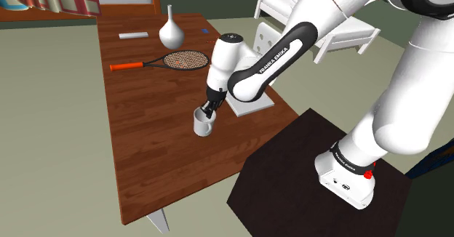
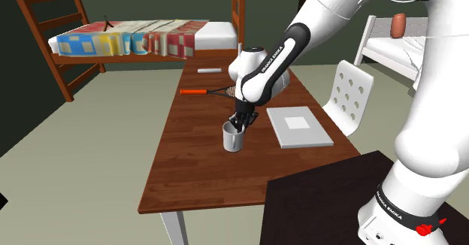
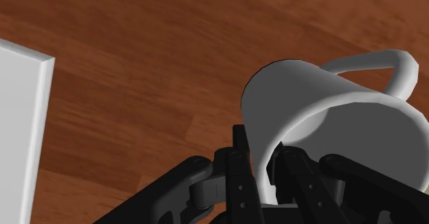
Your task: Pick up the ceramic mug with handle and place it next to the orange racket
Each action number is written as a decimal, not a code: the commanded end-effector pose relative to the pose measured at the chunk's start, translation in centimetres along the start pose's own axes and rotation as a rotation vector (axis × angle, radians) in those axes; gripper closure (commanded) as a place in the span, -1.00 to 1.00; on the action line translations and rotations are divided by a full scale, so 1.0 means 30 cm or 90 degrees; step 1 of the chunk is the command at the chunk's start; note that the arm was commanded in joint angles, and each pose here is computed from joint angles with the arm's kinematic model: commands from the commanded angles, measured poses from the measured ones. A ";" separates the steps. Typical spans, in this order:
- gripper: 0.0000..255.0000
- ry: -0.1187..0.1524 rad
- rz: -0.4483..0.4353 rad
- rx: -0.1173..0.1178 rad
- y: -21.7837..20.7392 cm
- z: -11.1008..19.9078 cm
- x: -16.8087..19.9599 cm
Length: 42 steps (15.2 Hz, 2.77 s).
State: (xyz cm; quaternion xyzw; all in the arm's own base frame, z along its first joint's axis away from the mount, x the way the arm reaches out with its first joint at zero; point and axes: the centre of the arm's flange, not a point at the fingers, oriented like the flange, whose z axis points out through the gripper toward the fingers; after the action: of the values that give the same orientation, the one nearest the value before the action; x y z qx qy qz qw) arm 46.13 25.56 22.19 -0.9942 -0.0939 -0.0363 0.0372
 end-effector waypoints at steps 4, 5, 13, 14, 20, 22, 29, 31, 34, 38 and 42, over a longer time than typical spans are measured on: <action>1.00 0.000 0.000 0.000 -0.005 -0.086 0.010; 1.00 0.000 0.000 0.000 -0.006 -0.103 0.011; 1.00 0.000 0.000 0.000 0.035 -0.202 0.093; 1.00 0.000 0.000 0.000 0.059 -0.201 0.130; 1.00 0.000 0.000 0.000 0.203 -0.195 0.352; 1.00 0.000 0.000 0.000 0.251 -0.193 0.425; 1.00 0.000 0.000 0.000 0.418 -0.186 0.684; 1.00 0.000 0.000 0.000 0.466 -0.184 0.757; 1.00 0.000 0.000 0.000 0.508 -0.165 0.818; 1.00 0.000 0.000 0.000 0.512 -0.095 0.812; 1.00 0.000 0.000 0.000 0.517 -0.025 0.807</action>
State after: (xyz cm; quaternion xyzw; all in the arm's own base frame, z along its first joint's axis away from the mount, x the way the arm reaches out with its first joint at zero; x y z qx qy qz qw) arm 72.67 14.74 24.27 -0.9942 -0.0940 -0.0357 0.0371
